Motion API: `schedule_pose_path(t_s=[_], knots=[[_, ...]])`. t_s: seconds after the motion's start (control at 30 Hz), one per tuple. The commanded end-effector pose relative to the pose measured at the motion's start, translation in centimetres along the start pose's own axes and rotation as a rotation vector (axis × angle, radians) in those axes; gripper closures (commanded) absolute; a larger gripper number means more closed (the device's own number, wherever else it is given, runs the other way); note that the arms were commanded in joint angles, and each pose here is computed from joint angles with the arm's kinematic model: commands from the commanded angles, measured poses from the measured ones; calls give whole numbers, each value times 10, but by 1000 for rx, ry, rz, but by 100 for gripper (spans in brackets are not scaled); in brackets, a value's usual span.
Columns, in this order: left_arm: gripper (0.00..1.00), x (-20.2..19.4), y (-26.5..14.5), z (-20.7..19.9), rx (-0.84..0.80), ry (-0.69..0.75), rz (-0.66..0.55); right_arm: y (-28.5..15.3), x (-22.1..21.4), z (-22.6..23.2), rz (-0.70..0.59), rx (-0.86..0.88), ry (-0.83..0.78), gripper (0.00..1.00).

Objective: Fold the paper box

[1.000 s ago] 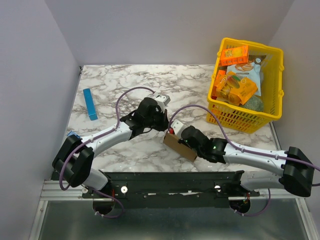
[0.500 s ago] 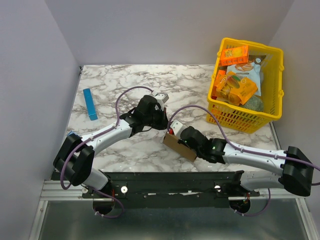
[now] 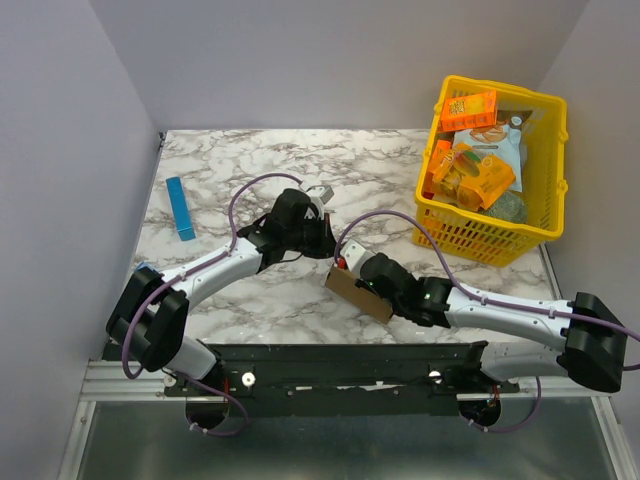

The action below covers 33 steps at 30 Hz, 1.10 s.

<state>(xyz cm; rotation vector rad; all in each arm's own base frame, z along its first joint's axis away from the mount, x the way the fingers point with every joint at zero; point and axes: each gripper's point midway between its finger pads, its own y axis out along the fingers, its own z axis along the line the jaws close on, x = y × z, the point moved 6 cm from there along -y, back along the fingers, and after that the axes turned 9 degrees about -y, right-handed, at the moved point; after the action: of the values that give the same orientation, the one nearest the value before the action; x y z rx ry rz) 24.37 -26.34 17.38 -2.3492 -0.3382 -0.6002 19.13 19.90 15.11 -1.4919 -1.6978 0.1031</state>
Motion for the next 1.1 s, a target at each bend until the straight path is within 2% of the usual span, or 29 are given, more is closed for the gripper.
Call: schedule_pose_path(t_s=[0.0,0.43,1.07], knots=[[100,6,-12,-24,-138,-20,-12,1,-10,4,62,5,-45,99],[100,-1,-18,-12,-70,8,-9,1,-10,4,60,1,-40,100],[100,-22,-24,-2,-77,-61,18,2,-11,4,70,-6,-41,99]])
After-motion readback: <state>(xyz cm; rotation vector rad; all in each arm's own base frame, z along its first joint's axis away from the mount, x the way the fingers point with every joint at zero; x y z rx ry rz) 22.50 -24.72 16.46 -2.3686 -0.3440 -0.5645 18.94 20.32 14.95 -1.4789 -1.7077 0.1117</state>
